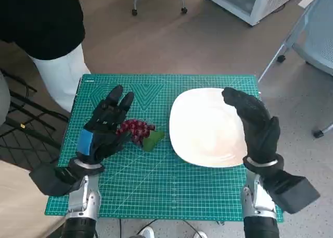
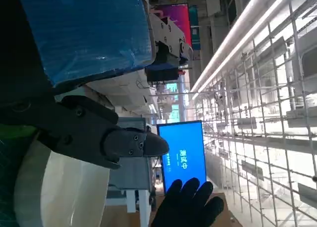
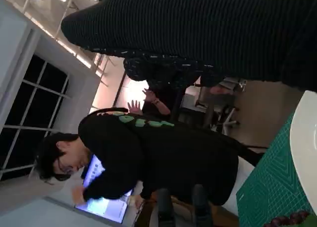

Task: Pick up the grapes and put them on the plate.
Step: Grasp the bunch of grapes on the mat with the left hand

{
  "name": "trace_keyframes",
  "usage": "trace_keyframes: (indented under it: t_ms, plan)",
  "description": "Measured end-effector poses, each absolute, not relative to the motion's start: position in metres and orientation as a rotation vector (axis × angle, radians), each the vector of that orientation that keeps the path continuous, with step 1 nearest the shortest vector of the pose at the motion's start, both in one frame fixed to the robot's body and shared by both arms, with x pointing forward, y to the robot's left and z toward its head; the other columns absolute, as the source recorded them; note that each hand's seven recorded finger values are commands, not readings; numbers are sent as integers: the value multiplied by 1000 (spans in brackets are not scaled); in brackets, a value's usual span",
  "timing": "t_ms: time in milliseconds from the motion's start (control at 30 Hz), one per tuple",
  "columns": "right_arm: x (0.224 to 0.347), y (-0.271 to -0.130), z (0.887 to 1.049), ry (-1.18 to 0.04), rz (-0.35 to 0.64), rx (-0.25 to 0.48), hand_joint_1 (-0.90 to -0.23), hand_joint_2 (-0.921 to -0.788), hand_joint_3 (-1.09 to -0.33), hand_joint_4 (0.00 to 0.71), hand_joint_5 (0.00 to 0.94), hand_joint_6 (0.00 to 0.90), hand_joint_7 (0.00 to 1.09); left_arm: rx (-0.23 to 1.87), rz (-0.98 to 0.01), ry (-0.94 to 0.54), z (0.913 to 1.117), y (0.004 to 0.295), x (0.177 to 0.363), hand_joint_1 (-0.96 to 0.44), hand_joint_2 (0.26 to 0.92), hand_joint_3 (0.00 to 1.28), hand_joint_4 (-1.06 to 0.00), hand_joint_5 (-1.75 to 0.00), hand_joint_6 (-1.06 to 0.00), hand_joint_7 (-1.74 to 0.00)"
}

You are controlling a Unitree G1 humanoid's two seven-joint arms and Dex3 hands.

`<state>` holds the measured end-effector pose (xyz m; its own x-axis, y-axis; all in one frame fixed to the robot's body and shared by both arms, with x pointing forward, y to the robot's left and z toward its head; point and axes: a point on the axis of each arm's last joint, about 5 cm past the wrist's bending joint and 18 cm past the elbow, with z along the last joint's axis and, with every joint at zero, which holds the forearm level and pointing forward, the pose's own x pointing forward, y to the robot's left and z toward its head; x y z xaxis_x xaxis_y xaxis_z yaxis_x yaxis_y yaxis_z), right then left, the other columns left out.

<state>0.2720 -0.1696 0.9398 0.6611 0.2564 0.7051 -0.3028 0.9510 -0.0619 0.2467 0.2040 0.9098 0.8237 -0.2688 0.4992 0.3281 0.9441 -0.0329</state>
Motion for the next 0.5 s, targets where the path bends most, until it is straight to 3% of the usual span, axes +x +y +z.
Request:
trace_keyframes:
  t_ms: [300,500]
  plan:
    - [272,-170,940,-787,316,61,-652,-921,-772,455,1,3,503,265,-323,-460,932,220,247,-544,917,57,-60,0,-199,0]
    - [272,-171,940,-787,313,60,-652,-921,-773,456,1,3,503,477,-321,-441,949,227,247,-561,880,11,-8,1,-146,0]
